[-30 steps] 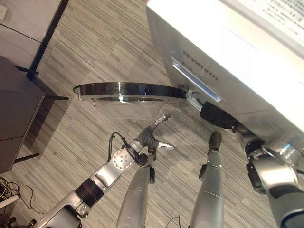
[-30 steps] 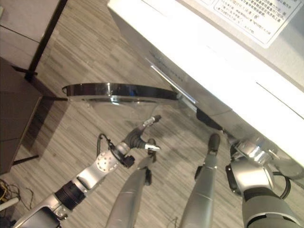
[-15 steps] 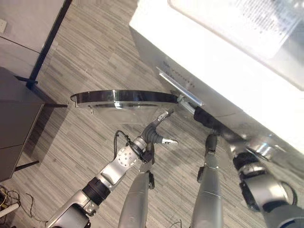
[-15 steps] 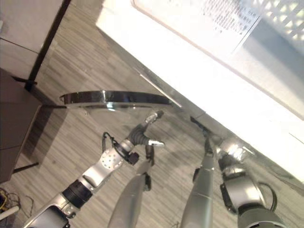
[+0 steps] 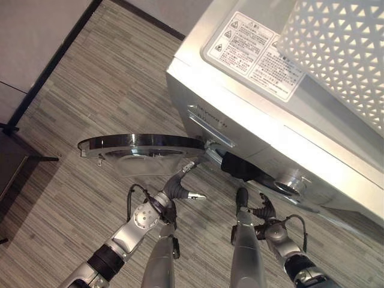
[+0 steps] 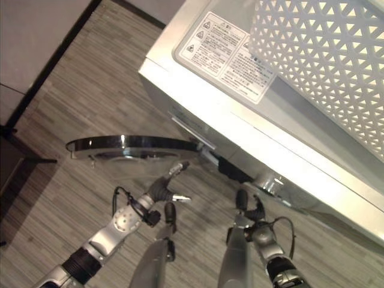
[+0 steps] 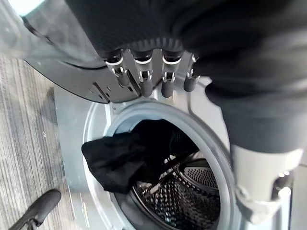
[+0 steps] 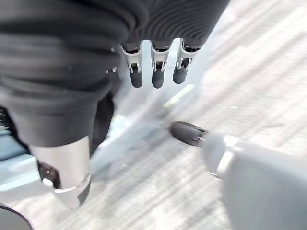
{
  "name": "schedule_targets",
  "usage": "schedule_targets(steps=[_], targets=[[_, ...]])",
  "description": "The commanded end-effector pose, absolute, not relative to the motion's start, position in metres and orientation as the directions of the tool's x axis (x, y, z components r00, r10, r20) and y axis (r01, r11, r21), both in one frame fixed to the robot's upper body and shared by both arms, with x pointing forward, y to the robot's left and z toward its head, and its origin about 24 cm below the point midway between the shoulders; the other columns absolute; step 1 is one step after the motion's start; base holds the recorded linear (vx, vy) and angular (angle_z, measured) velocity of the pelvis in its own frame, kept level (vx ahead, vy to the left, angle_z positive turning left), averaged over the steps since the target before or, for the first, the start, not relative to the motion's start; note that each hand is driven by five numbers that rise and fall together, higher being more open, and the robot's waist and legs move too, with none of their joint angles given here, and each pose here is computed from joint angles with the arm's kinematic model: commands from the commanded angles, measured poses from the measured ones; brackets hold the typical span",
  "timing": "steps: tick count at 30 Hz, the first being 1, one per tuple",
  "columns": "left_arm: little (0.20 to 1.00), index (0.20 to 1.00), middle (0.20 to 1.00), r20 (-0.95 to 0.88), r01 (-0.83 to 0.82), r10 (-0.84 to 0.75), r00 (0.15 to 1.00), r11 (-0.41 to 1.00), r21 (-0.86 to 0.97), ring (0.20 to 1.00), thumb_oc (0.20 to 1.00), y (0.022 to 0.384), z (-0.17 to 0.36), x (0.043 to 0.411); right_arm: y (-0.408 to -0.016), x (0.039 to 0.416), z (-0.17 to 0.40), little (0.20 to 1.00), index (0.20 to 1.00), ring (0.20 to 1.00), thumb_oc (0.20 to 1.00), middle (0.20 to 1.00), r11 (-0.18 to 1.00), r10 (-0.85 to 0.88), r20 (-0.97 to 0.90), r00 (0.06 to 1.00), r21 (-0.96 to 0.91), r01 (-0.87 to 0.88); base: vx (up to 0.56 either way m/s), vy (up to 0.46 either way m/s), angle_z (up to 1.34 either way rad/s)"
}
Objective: Grab the laundry basket,head to the washer,open it,put in the laundry and shut it.
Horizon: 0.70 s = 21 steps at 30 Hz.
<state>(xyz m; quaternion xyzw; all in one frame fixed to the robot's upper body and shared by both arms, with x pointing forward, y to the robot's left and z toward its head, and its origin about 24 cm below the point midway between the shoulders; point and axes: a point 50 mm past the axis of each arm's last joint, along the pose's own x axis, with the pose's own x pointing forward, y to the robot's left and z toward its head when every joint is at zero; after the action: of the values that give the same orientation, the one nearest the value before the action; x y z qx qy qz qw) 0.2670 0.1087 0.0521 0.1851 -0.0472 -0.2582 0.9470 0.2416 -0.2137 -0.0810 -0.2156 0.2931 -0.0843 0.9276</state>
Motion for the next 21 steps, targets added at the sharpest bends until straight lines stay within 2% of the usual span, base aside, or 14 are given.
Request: schedule_targets(steps=[1,5,10,16,21], targets=[[1.000,1.000,1.000,0.101,0.419,-0.507,0.856,0.796,0.437,1.000,1.000,0.114,0.076,0.266,-0.208,0.254,-0.072,1.000,1.000,1.000,1.000,1.000,0.893,-0.257,-0.470,0.844,-0.449,0.022,-0.03,-0.006,0.04],[1.000,1.000,1.000,0.122,0.410,-0.503,0.856,0.803,0.432,1.000,1.000,0.112,0.079,0.267,-0.200,0.262,-0.074,1.000,1.000,1.000,1.000,1.000,0.901,-0.272,-0.498,0.823,-0.432,0.037,-0.03,0.007,0.02],[1.000,1.000,1.000,0.157,0.418,-0.515,0.842,0.810,0.412,1.000,1.000,0.104,0.086,0.267,-0.194,0.294,-0.051,1.000,1.000,1.000,1.000,1.000,0.901,-0.297,-0.437,0.849,-0.422,0.098,-0.01,0.021,0.02],[1.000,1.000,1.000,0.170,0.444,-0.540,0.824,0.803,0.398,1.000,1.000,0.094,0.087,0.268,-0.219,0.338,0.007,1.000,1.000,1.000,1.000,1.000,0.855,-0.399,-0.247,0.883,-0.448,0.261,0.00,0.031,0.08],[1.000,1.000,1.000,0.176,0.461,-0.555,0.813,0.798,0.388,1.000,1.000,0.088,0.088,0.268,-0.231,0.347,0.025,1.000,1.000,1.000,1.000,1.000,0.830,-0.440,-0.187,0.878,-0.458,0.318,0.00,0.022,0.08]])
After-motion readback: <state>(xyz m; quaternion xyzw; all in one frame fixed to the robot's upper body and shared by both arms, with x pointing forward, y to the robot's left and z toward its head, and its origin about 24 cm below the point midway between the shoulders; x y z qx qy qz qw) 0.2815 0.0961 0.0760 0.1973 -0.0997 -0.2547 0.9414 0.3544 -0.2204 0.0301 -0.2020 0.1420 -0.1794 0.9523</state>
